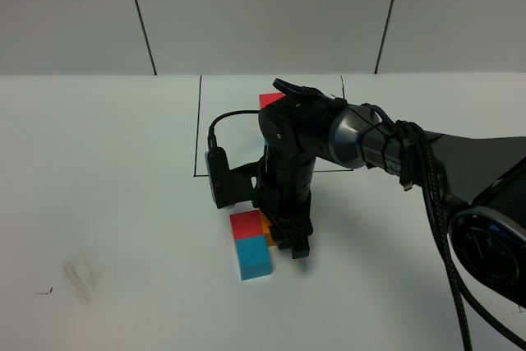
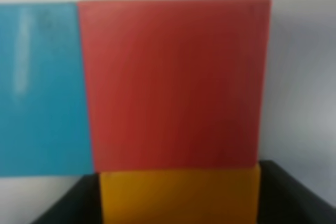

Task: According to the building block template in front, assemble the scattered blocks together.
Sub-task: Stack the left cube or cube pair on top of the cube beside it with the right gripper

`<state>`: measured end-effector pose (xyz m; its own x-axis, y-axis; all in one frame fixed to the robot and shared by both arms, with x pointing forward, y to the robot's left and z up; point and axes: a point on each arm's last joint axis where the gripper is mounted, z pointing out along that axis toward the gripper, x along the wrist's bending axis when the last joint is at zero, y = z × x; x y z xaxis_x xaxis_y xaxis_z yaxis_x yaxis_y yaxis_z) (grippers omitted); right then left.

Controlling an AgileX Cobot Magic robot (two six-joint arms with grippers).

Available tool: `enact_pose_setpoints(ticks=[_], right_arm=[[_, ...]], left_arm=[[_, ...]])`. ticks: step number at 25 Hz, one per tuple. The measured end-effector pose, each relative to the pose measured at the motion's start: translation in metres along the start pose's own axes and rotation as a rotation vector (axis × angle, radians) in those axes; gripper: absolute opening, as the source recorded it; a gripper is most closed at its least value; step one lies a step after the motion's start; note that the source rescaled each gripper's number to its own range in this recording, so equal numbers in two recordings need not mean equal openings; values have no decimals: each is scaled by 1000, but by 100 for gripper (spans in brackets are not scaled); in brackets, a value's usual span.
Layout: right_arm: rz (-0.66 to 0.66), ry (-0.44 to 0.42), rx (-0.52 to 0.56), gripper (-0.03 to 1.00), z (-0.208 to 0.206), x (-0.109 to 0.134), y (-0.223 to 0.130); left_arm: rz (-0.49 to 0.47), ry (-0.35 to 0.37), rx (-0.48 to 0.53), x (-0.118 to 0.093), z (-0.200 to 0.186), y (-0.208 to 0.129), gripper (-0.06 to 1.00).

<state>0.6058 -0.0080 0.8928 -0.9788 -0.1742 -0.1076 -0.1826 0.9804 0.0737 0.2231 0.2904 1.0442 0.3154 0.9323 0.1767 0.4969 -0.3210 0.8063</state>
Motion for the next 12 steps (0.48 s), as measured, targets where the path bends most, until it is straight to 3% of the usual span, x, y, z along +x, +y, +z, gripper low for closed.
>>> enact_pose_setpoints(ticks=[3, 12], right_arm=[[1, 4, 2, 19, 0, 0, 0], [1, 5, 3, 18, 0, 0, 0]], left_arm=[[0, 0, 0, 0, 0, 0, 85], [0, 0, 0, 0, 0, 0, 85]])
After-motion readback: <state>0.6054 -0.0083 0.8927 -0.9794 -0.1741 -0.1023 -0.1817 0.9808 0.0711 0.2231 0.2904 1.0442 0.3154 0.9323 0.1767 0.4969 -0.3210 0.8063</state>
